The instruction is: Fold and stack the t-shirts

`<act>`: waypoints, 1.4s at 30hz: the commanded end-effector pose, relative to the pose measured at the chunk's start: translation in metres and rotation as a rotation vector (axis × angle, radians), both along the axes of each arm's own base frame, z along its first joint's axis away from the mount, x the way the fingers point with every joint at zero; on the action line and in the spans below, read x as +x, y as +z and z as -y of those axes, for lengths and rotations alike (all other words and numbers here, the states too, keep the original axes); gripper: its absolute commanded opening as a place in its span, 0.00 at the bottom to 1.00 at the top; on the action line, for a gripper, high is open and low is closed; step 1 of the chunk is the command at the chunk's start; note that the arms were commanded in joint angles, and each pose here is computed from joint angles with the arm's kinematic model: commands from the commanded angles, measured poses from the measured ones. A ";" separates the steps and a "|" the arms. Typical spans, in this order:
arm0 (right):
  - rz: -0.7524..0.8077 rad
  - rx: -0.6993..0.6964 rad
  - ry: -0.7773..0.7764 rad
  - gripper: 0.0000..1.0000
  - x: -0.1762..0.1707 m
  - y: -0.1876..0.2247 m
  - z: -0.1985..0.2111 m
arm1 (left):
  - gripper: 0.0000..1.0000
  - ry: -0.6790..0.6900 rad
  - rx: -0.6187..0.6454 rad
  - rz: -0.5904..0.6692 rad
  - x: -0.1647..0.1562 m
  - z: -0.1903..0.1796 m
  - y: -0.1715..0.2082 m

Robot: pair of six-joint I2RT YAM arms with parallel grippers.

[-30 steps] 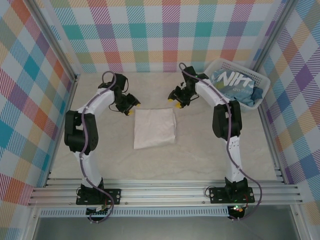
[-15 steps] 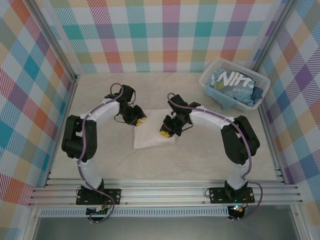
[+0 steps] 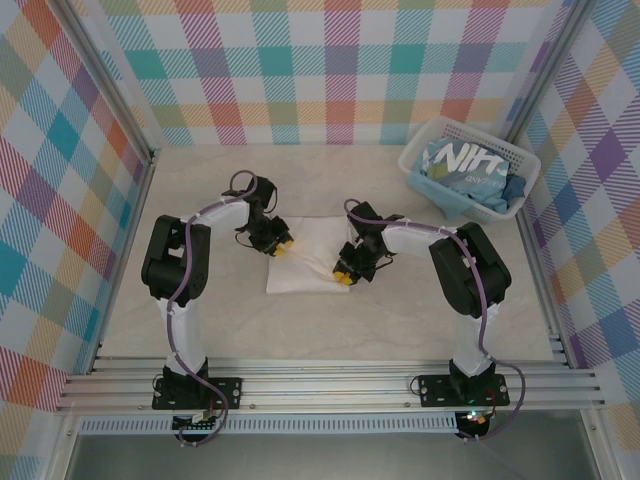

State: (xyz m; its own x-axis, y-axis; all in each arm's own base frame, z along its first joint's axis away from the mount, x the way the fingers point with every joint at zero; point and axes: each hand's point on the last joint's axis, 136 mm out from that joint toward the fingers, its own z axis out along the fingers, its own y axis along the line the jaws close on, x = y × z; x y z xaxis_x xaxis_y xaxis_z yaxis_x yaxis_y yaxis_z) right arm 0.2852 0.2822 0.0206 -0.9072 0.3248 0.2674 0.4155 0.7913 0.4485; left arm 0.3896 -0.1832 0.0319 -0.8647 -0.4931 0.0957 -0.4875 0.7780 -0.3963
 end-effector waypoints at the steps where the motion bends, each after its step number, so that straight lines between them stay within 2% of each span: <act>1: 0.013 -0.083 0.031 0.20 -0.009 -0.006 0.015 | 0.34 -0.012 0.023 0.095 0.008 -0.004 0.039; 4: 0.093 -0.057 0.062 0.23 0.003 0.020 0.009 | 0.36 0.005 0.039 0.122 0.000 -0.011 0.068; 6: 0.149 -0.040 0.065 0.26 0.009 0.041 0.009 | 0.36 0.031 0.016 0.095 -0.015 -0.011 0.079; 10: 0.254 -0.022 0.024 0.36 0.017 0.075 0.025 | 0.39 0.100 -0.033 -0.068 -0.080 0.013 0.077; 12: 0.276 0.029 -0.014 0.39 0.022 0.081 0.030 | 0.43 0.217 -0.044 -0.138 -0.115 0.019 0.068; 15: 0.306 0.121 -0.005 0.40 0.041 0.089 0.022 | 0.50 0.433 -0.170 -0.132 -0.134 0.046 0.061; 17: 0.353 0.197 0.039 0.39 0.059 0.098 0.007 | 0.51 0.540 -0.233 -0.109 -0.132 0.067 0.064; 20: 0.326 0.262 0.100 0.35 0.078 0.096 -0.015 | 0.55 0.597 -0.255 -0.076 -0.127 0.090 0.059; 23: 0.244 0.237 0.106 0.30 0.088 0.072 -0.020 | 0.58 0.684 -0.278 -0.088 -0.124 0.104 0.041; 28: 0.127 0.204 0.082 0.28 0.094 0.031 -0.022 | 0.60 0.812 -0.278 -0.058 -0.115 0.109 0.020; 33: 0.073 0.228 0.095 0.28 0.097 0.012 -0.030 | 0.53 0.889 -0.285 -0.056 -0.102 0.113 -0.006; 37: 0.046 0.280 0.137 0.27 0.102 0.009 -0.044 | 0.48 0.963 -0.238 -0.047 -0.099 0.099 -0.023; 40: 0.094 0.331 0.169 0.30 0.115 0.024 -0.055 | 0.40 1.033 -0.197 -0.041 -0.099 0.079 -0.032; 42: 0.172 0.314 0.185 0.33 0.127 0.048 -0.053 | 0.38 1.081 -0.171 -0.033 -0.097 0.062 -0.039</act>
State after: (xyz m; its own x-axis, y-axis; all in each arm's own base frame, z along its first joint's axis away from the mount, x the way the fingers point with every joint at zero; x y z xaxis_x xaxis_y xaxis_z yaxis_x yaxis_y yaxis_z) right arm 0.4063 0.3307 0.0426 -0.9645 0.1287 0.2305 0.2562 0.6665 0.7001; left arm 0.2851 -0.2927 0.0254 -0.3357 -0.9052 0.2607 -0.8436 0.1658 -0.5107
